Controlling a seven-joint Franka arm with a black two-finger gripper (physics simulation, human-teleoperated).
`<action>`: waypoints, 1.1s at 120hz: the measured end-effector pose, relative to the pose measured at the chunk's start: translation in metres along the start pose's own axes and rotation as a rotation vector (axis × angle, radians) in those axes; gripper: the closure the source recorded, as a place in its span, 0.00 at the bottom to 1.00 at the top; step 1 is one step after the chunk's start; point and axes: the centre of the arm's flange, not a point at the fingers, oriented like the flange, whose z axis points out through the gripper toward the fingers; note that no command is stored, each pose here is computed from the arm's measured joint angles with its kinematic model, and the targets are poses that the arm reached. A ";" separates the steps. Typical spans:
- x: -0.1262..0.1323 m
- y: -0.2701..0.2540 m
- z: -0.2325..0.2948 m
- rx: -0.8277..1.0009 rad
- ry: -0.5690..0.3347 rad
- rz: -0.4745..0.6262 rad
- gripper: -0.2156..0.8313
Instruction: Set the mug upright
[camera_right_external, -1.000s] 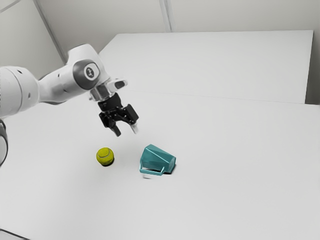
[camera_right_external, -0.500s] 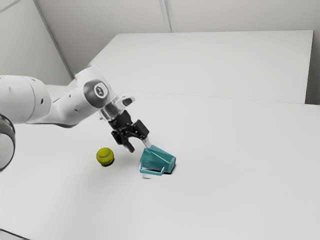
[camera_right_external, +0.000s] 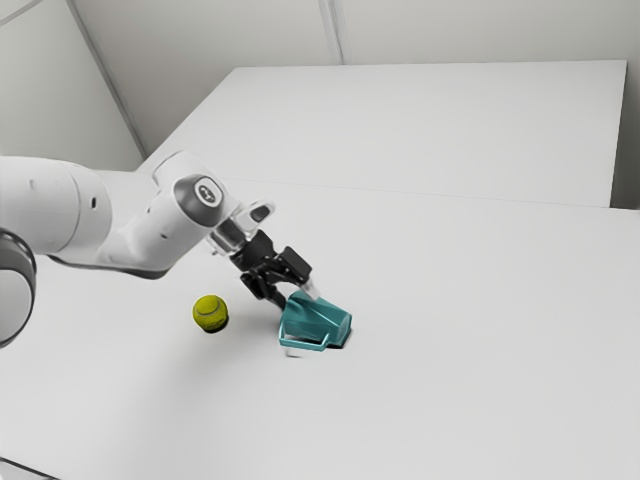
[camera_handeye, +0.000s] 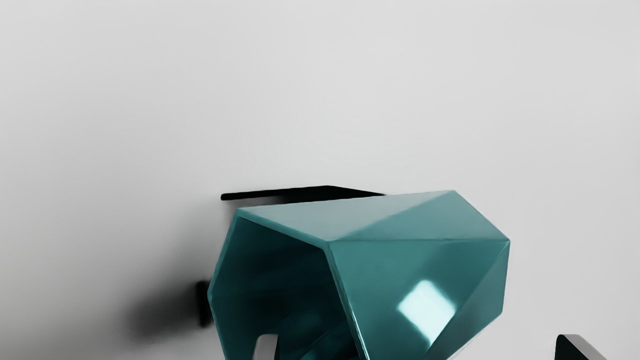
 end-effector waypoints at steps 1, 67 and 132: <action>0.000 0.000 0.000 -0.002 0.001 0.000 0.21; -0.004 -0.005 0.019 -0.085 0.043 0.025 0.24; -0.004 -0.001 0.023 -0.111 0.057 0.063 0.58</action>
